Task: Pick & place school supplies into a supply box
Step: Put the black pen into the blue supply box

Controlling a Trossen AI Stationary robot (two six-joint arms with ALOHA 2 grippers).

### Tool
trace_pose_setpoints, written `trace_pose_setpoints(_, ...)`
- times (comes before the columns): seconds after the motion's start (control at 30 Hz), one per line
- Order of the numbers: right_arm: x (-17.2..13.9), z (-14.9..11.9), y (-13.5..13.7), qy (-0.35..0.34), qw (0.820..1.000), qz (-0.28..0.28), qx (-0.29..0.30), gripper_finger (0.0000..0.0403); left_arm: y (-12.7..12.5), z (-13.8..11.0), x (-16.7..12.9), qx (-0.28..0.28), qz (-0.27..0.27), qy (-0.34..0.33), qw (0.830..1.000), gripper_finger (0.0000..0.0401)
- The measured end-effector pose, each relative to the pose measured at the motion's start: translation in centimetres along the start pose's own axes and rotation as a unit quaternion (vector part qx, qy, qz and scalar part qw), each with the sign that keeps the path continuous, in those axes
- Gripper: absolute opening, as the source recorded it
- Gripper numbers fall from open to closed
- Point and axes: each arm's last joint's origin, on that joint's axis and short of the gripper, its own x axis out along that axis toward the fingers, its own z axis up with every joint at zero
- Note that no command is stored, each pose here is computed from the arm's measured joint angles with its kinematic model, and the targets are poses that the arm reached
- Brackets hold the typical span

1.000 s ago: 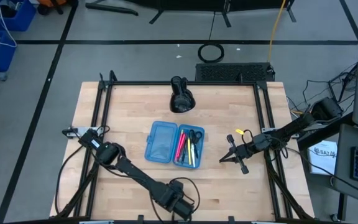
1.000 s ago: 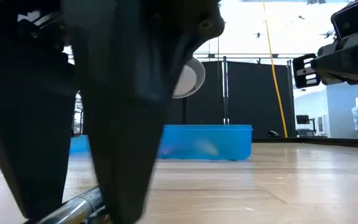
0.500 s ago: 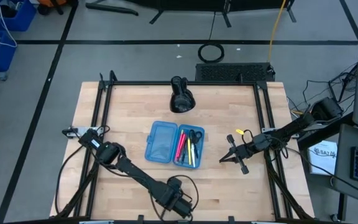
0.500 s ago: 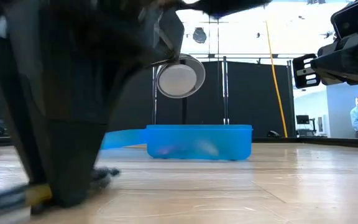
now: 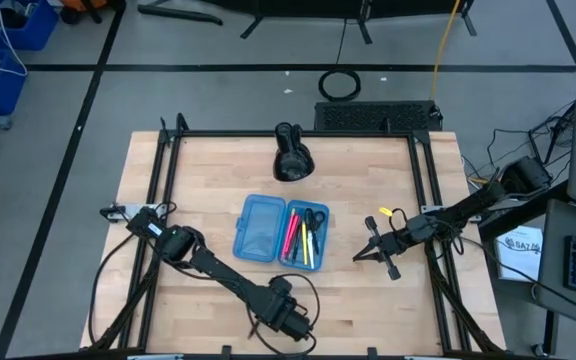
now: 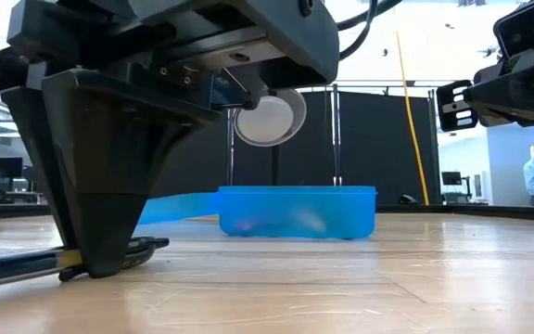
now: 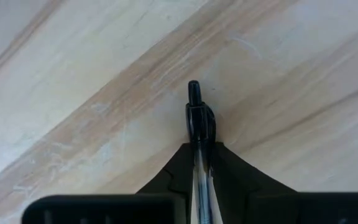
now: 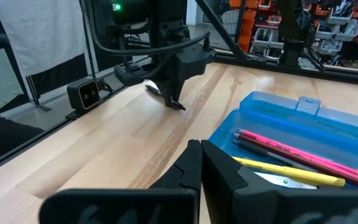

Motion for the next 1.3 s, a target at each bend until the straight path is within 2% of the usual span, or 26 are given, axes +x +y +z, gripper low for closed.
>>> trace_pose_setpoints(0.33, 0.0, 0.1, 0.0, -0.003, 1.000, 0.000, 0.000, 0.0000, -0.3, 0.1, 0.0, 0.037, -0.015, -0.005, 0.999, 0.0043)
trace_pose_setpoints(1.03, 0.0, 0.1, 0.0, -0.007, 1.000, 0.001, 0.000, 0.0000, 0.2, 0.5, -1.0, 0.035, -0.012, -0.019, 0.999, 0.0042)
trace_pose_setpoints(1.17, 0.0, 0.1, 0.0, -0.007, 1.000, 0.002, 0.000, 0.0000, 0.5, 0.8, -2.0, 0.040, -0.020, -0.022, 0.999, 0.0042)
trace_pose_setpoints(1.3, 0.0, 0.1, 0.0, -0.007, 1.000, 0.002, 0.000, 0.0000, 1.2, 2.1, -3.9, 0.034, -0.033, -0.070, 0.996, 0.0042)
